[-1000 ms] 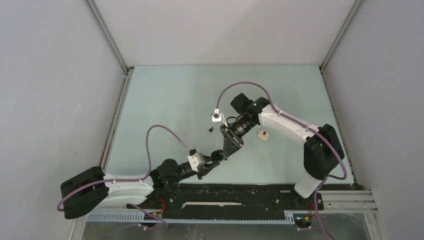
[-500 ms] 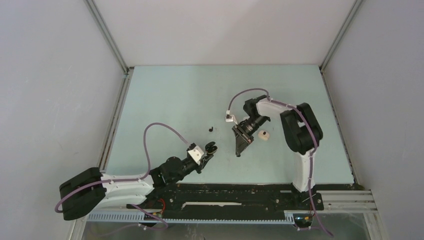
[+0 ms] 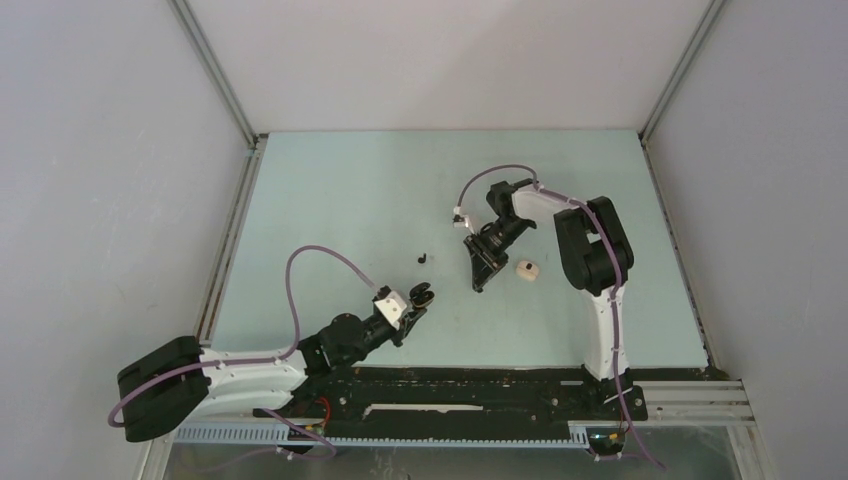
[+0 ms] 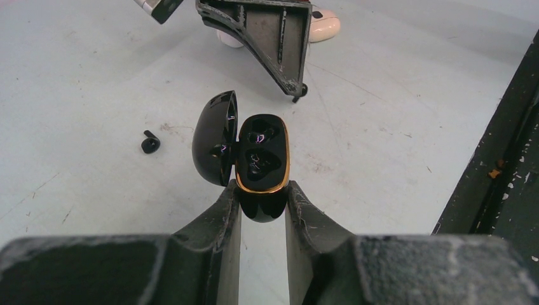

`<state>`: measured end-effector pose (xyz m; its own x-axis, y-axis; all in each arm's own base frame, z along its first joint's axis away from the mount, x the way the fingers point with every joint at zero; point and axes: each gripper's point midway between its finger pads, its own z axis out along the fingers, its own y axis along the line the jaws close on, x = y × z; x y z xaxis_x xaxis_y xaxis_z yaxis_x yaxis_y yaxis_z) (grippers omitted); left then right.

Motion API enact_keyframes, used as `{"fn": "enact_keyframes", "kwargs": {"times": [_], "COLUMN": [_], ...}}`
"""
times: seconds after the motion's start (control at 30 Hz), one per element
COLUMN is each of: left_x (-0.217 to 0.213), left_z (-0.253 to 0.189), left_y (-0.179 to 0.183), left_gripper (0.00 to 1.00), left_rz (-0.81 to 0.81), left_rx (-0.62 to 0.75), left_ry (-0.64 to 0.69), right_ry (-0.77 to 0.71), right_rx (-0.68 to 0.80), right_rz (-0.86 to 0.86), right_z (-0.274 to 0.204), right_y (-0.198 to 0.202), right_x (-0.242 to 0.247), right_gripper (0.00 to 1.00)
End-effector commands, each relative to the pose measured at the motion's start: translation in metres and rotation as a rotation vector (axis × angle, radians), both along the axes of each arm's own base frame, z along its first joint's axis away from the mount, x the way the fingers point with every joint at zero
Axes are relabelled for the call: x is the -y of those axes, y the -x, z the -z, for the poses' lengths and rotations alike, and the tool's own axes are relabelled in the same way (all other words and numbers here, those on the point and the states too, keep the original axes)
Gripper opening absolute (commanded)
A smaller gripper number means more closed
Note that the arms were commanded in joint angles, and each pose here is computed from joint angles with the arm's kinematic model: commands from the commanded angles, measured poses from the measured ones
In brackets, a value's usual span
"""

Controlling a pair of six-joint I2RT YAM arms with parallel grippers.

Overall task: Insert the wireless bluetooth earbuds into the charging case
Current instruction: Rotate the right earbud at the center of the board.

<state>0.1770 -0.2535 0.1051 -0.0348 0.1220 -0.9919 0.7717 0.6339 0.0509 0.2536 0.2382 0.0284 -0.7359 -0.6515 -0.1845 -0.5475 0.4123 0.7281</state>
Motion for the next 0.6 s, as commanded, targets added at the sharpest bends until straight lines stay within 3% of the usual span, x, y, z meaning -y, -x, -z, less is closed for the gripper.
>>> {"fn": "enact_keyframes", "kwargs": {"times": [0.0,0.3,0.57], "left_x": [0.004,0.009,0.004], "left_z": [-0.013,-0.014,-0.017], "left_y": [-0.003,0.0,-0.001], "left_gripper": [0.0,0.0,0.0], "left_rz": [0.003,0.03,0.011], "left_rx": [0.032,0.025,0.034], "left_ry": [0.032,0.037,0.054], "right_ry": [0.037,0.069,0.094], "right_rx": [0.113,0.269,0.462], "right_rz": [0.036,0.088,0.031], "right_z": [0.001,-0.014,-0.037], "right_y": [-0.029,-0.055,-0.037], "right_x": [0.0,0.006,0.021], "right_gripper": [0.27,0.33,0.32]}}
